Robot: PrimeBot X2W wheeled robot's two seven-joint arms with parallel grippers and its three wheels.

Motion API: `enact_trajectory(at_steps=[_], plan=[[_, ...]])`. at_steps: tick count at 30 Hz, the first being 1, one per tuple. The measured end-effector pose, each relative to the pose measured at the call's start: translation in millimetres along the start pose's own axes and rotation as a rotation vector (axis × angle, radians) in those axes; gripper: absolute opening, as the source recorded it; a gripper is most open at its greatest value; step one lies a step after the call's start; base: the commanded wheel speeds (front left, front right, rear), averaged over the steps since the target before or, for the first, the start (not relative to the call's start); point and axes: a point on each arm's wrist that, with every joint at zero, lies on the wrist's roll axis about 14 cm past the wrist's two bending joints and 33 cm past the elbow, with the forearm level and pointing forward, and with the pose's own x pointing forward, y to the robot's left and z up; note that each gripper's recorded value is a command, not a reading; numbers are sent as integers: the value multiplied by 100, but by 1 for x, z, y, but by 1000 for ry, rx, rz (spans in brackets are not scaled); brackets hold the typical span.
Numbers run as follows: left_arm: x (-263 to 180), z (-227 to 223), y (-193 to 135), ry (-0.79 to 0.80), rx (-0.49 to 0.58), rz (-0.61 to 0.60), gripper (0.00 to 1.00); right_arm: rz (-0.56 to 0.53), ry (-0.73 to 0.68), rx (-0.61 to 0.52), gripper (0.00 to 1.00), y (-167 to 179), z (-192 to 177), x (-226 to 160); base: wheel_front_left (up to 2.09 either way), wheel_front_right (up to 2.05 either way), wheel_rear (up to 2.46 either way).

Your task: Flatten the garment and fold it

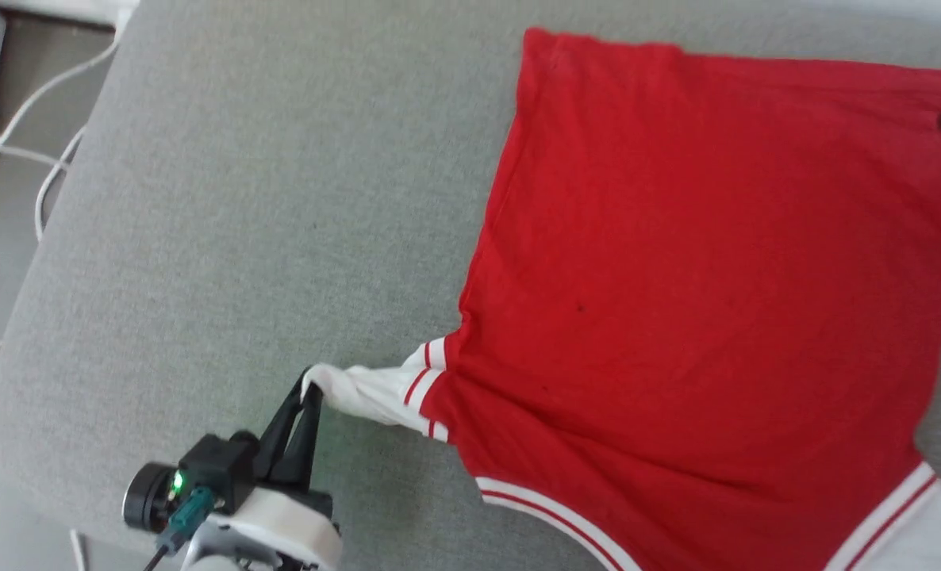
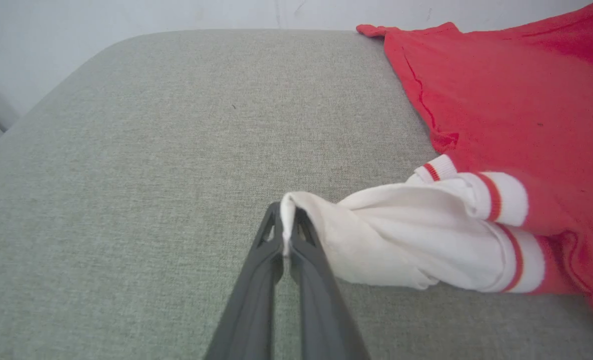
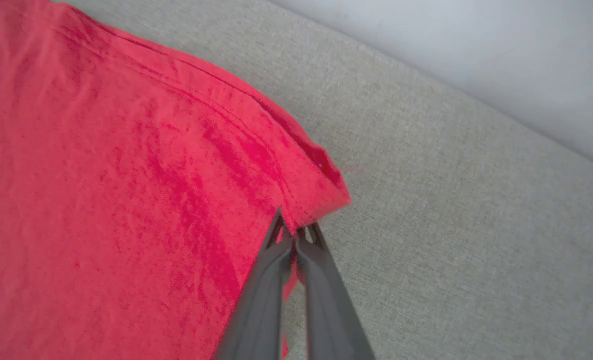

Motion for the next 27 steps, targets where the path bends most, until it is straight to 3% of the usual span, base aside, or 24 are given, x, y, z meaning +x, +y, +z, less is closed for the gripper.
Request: enact_trajectory(at_steps=[5, 10, 18, 27], plan=[[-15, 2, -1, -17, 0, -8, 0, 0, -92, -83, 0, 1, 8, -53, 0, 0, 0], [-23, 5, -4, -34, -4, -21, 0, -24, -103, -143, 0, -14, -22, -105, 0, 0, 0], [-28, 8, -17, -44, -1, -78, 0, -92, 27, -142, 0, -46, -126, -174, 0, 0, 0], [-22, 21, -43, -79, 7, -168, 0, -77, 250, 3, 0, -39, -272, -213, 0, 0, 0]])
